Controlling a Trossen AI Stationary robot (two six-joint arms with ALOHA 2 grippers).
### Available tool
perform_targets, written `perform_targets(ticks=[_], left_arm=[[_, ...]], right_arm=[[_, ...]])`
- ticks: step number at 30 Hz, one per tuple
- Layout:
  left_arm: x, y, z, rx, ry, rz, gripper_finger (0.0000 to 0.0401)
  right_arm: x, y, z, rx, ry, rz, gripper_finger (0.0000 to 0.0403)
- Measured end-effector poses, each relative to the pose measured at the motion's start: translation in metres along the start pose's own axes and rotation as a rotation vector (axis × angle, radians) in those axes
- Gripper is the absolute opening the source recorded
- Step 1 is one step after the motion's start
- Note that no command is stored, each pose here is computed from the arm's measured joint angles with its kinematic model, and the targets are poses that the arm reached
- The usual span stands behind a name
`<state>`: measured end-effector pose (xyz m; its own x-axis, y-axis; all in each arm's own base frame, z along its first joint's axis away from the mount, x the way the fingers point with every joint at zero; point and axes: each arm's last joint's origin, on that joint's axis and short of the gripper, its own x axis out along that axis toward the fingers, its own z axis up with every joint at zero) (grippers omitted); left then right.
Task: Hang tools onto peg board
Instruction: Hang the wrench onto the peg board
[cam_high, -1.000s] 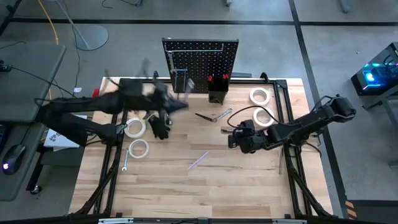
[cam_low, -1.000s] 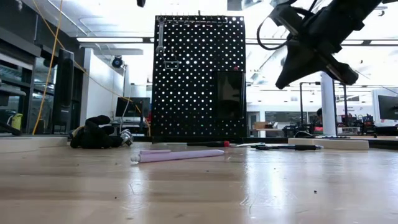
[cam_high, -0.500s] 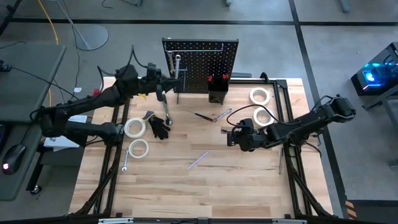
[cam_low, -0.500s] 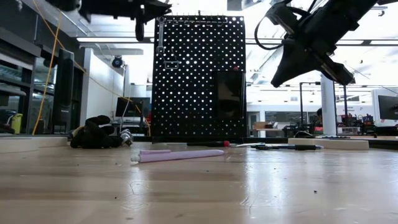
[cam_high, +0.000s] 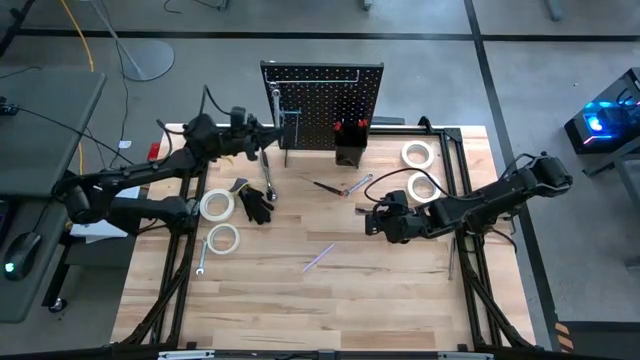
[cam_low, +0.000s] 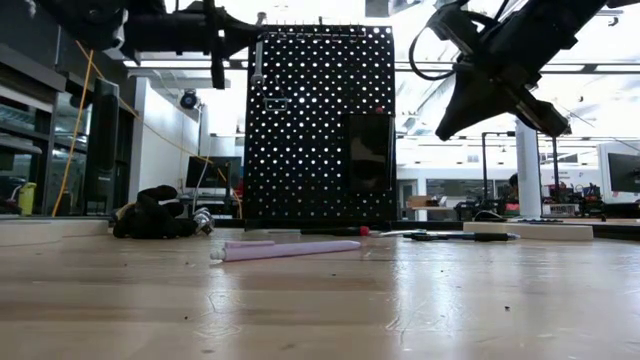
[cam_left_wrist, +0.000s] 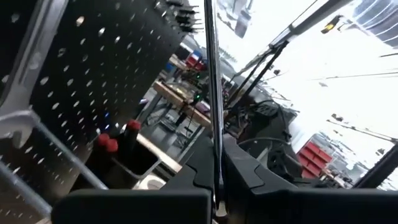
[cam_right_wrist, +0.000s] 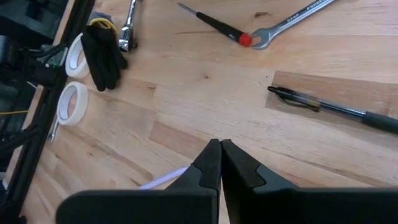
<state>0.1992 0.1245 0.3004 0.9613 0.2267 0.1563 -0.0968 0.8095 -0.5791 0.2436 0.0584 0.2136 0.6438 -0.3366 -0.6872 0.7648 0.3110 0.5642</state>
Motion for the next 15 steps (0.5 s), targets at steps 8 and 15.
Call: perform_targets(ticks=[8,15], left_arm=[[0.001,0.001,0.002,0.02,-0.019,-0.019,0.0001],[0.004,0.01,0.001,0.008,-0.013,0.01,0.0001]], right_arm=[[0.0,0.0,0.0,0.0,-0.001,-0.001,0.0],[0.0,0.0,0.0,0.0,-0.013,-0.002,0.0]])
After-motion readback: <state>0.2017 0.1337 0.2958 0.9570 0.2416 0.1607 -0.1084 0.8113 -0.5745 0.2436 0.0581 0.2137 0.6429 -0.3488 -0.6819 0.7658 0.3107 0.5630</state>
